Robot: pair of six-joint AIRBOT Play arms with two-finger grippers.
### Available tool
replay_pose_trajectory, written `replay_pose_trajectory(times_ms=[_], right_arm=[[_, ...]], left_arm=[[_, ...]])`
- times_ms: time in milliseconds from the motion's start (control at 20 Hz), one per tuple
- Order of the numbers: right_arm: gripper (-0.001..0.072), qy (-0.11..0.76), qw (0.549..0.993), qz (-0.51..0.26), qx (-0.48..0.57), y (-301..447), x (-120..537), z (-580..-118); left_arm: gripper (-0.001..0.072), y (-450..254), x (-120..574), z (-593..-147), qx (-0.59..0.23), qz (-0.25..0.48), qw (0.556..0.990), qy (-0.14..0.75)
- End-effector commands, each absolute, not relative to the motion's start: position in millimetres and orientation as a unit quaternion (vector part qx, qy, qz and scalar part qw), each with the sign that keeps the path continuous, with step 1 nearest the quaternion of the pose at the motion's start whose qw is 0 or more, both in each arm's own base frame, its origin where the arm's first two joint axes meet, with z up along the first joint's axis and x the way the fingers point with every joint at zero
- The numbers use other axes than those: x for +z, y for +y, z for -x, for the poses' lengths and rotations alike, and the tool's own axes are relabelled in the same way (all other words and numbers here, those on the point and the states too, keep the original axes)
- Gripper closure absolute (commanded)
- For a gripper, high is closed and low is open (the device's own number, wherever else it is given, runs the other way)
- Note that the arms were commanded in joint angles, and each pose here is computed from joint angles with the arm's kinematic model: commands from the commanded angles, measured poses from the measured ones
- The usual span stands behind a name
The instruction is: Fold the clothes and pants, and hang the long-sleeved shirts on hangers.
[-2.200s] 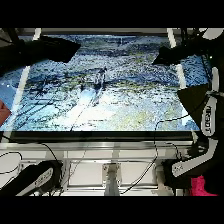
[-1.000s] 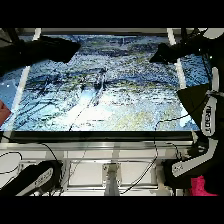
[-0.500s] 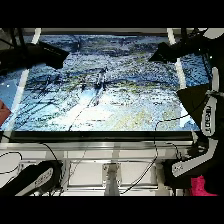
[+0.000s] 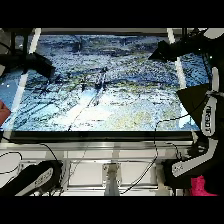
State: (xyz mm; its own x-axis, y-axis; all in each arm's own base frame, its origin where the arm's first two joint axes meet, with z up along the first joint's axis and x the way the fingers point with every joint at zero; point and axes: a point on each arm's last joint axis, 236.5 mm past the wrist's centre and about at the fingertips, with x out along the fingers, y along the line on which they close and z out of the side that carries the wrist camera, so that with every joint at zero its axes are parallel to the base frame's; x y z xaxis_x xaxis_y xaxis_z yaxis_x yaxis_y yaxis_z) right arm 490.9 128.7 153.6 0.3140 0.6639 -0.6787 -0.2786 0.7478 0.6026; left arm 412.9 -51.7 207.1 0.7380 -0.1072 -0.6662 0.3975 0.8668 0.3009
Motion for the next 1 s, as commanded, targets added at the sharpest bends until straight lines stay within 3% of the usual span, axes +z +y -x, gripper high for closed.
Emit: replay_pose_trajectory(times_ms=[0,600,750,950], right_arm=[[0.07,0.509,0.783,-0.19,0.302,129.3,152.6,-487.4],[0.0699,0.518,0.777,-0.187,0.305,129.5,150.7,-482.5],[0.0699,0.517,0.778,-0.187,0.305,129.4,150.8,-482.6],[0.07,0.517,0.778,-0.187,0.305,129.5,150.9,-482.8]], left_arm=[[0.0689,-3.0,204.7,-411.3,-0.066,-0.297,0.882,0.361],[0.0691,21.9,211.4,-416.5,-0.028,-0.327,0.874,0.357],[0.0692,73.5,192.5,-412.4,0.053,-0.233,0.884,0.402],[0.0693,148.5,118.8,-374.0,0.126,-0.088,0.83,0.537]])
